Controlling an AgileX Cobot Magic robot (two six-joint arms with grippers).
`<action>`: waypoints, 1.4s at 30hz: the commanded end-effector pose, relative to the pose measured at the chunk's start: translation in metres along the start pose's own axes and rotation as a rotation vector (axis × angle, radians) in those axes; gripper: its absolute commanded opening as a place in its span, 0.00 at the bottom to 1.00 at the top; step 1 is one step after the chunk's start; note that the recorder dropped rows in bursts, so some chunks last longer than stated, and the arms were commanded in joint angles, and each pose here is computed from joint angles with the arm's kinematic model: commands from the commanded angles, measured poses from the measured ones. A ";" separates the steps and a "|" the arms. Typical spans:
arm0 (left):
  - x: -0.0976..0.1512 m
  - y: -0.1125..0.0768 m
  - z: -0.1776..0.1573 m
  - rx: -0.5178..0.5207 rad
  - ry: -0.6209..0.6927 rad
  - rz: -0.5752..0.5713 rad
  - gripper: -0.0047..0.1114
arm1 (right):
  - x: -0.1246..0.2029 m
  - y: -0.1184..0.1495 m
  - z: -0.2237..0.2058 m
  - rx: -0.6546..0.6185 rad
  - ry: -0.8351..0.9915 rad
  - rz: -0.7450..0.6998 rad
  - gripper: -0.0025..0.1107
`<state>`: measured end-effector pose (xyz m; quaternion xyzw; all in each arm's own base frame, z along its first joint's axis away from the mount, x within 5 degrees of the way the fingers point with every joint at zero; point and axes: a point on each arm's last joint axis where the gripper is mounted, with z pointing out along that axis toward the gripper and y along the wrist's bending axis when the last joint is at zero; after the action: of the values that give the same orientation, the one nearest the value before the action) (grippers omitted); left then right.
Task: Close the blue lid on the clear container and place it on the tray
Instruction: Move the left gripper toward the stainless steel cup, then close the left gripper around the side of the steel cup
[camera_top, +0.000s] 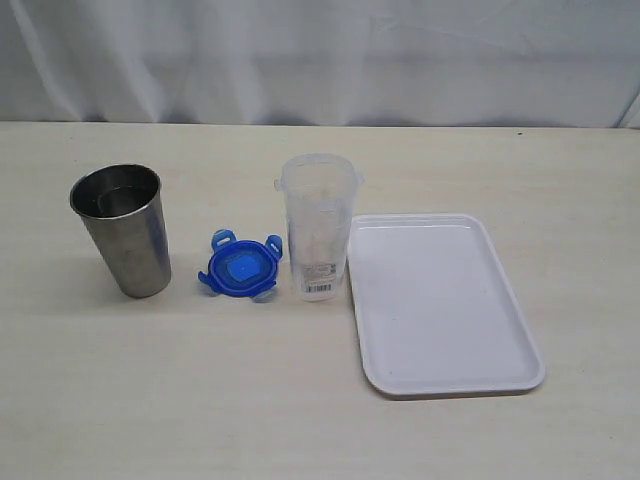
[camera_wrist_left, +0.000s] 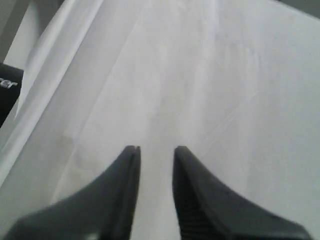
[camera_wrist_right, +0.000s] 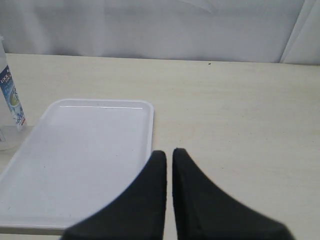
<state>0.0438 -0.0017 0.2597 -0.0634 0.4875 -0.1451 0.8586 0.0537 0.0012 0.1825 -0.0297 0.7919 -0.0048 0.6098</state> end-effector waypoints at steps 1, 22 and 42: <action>-0.023 -0.010 0.017 0.051 -0.060 -0.008 0.55 | 0.000 0.000 0.000 0.004 -0.003 0.003 0.06; 0.130 0.003 0.098 0.247 0.762 0.107 0.78 | 0.000 0.000 0.000 0.004 -0.003 0.003 0.06; 0.195 0.018 0.088 0.286 0.857 0.089 0.78 | 0.000 0.000 0.000 0.004 -0.003 0.003 0.06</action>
<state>0.2138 -0.0449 0.1405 0.1361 0.7956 -0.1782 0.5627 0.0537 0.0012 0.1825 -0.0297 0.7919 -0.0048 0.6098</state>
